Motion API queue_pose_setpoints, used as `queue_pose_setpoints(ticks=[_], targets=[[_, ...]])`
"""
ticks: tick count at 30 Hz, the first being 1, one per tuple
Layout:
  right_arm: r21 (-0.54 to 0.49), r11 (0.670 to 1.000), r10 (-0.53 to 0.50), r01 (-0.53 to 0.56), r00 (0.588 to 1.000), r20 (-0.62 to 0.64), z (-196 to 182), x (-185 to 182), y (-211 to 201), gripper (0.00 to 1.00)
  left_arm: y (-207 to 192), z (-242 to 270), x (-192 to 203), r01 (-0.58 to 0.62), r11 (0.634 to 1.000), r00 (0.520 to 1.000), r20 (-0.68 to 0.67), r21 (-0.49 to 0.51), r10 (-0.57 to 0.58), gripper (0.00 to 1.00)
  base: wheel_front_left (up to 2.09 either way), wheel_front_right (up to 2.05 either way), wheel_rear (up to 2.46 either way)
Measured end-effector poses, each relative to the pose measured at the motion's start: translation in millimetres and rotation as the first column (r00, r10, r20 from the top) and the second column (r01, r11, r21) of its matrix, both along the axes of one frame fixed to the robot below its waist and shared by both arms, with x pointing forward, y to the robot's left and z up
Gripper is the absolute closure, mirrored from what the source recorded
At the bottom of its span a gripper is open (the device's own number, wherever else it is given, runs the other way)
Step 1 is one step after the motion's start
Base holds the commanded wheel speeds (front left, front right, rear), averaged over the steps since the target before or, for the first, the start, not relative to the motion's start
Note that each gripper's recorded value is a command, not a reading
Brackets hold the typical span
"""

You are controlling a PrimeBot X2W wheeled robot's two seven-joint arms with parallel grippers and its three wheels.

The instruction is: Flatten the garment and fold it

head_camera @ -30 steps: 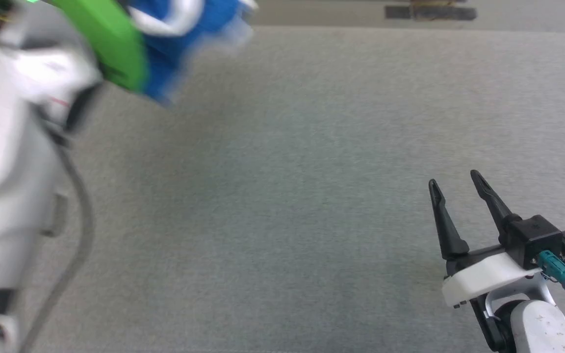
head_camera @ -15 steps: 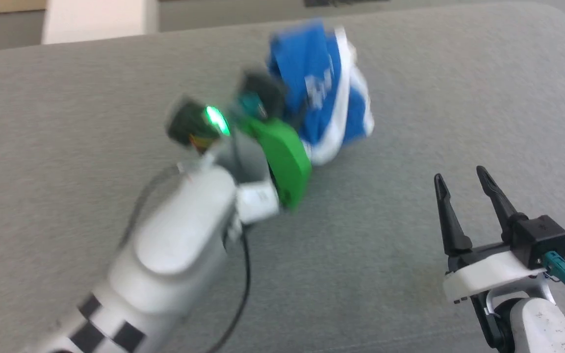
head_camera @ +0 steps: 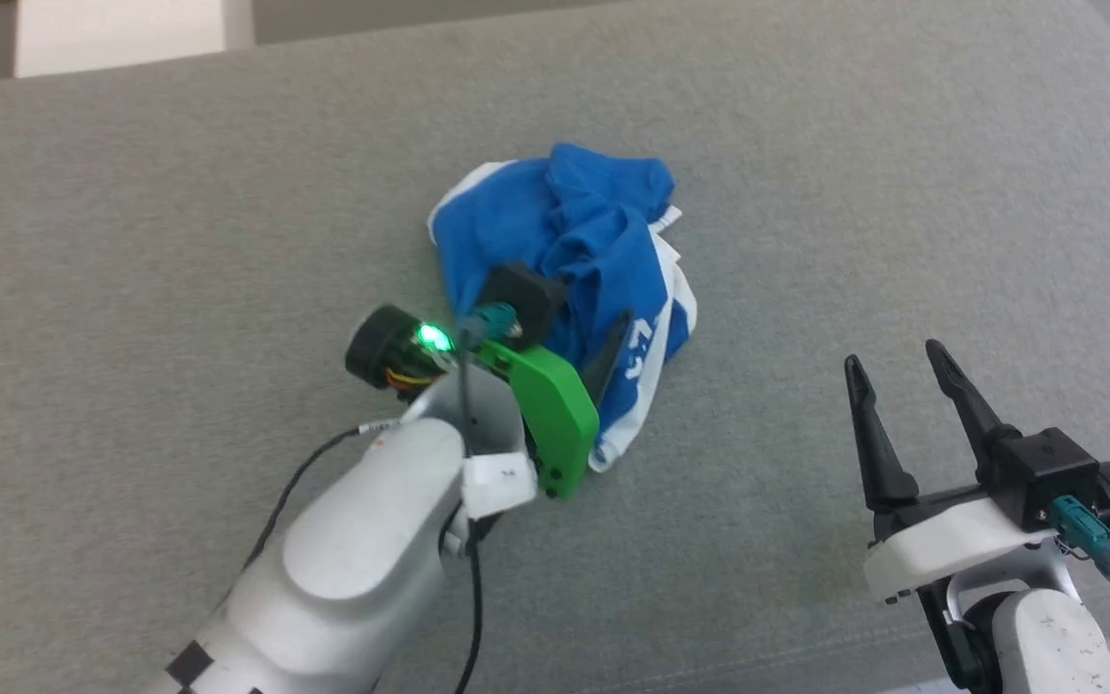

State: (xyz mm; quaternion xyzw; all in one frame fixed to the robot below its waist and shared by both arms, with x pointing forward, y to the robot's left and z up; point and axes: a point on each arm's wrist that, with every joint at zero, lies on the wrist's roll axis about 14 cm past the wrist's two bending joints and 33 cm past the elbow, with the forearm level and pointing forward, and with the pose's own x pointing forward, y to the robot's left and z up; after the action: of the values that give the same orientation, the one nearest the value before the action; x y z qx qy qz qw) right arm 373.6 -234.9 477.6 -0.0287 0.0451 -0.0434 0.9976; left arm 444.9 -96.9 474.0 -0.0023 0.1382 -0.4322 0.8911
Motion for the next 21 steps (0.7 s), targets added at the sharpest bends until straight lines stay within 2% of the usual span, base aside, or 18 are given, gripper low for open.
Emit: queue_pose_setpoints(ticks=[6, 11, 15, 21], targets=[[0.004, 0.999, 0.046, -0.046, 0.999, 0.008, 6.6, 3.1, 14.0, 0.00, 36.5, 61.5, 19.6, -0.124, 0.985, 0.980, 0.141, -0.122, 0.141, 0.00, 0.00, 0.00, 0.00], [0.006, 0.994, 0.109, -0.109, 0.994, 0.019, 13.7, 4.4, 32.3, 0.00, 125.6, 85.1, 36.3, -0.351, 0.925, 0.891, 0.253, -0.148, 0.378, 0.00, 0.00, 0.00, 0.00], [0.002, 0.988, 0.153, -0.153, 0.988, 0.037, 21.1, 5.5, 44.9, 0.00, 181.2, 85.2, 18.9, -0.443, 0.886, 0.823, 0.329, -0.137, 0.463, 0.00, 0.00, 0.00, 0.00], [0.001, 0.979, 0.204, -0.204, 0.978, 0.041, 25.0, 3.1, 60.8, 0.00, 237.3, 74.7, -20.9, -0.559, 0.819, 0.739, 0.371, -0.125, 0.562, 0.00, 0.00, 0.00, 0.00]])
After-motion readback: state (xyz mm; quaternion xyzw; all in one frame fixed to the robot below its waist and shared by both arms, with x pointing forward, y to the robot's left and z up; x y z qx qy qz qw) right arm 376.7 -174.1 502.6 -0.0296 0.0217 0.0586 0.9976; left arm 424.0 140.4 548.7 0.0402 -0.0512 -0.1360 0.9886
